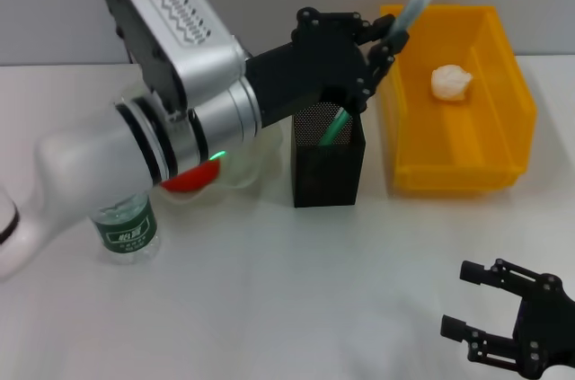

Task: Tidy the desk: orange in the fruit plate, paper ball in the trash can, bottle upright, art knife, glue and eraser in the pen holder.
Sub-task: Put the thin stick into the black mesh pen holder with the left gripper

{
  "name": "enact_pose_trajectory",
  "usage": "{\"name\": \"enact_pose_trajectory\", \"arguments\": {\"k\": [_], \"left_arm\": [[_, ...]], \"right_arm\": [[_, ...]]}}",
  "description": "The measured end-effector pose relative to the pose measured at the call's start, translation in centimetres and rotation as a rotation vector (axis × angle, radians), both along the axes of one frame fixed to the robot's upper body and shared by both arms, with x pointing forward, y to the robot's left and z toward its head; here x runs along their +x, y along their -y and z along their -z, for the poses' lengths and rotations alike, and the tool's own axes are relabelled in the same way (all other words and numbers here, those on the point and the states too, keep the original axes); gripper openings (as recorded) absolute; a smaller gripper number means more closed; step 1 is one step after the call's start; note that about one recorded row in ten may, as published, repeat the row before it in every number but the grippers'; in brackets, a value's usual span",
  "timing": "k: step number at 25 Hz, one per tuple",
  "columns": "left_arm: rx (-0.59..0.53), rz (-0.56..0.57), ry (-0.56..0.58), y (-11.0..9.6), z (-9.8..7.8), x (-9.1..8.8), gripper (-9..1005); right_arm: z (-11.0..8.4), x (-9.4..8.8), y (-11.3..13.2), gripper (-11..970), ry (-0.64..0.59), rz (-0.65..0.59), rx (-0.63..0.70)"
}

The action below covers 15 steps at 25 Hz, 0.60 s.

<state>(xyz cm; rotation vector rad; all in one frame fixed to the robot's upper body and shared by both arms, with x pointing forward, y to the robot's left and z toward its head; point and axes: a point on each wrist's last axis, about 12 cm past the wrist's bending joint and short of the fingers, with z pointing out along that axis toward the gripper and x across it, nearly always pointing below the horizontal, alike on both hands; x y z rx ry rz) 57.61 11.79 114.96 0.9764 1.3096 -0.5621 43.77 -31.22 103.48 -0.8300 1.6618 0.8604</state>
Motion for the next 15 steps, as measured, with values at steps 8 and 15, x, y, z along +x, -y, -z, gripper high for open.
{"name": "enact_pose_trajectory", "arguments": {"k": [8,15], "left_arm": [[-0.057,-0.004,-0.004,-0.7,2.4,0.8,143],[-0.037,-0.017,-0.030,-1.0,3.4,1.4,139]], "right_arm": [[0.1,-0.1,-0.1,783,-0.005,-0.001,0.004],[0.0,0.2,-0.3,783,-0.002,-0.011,0.007]]}}
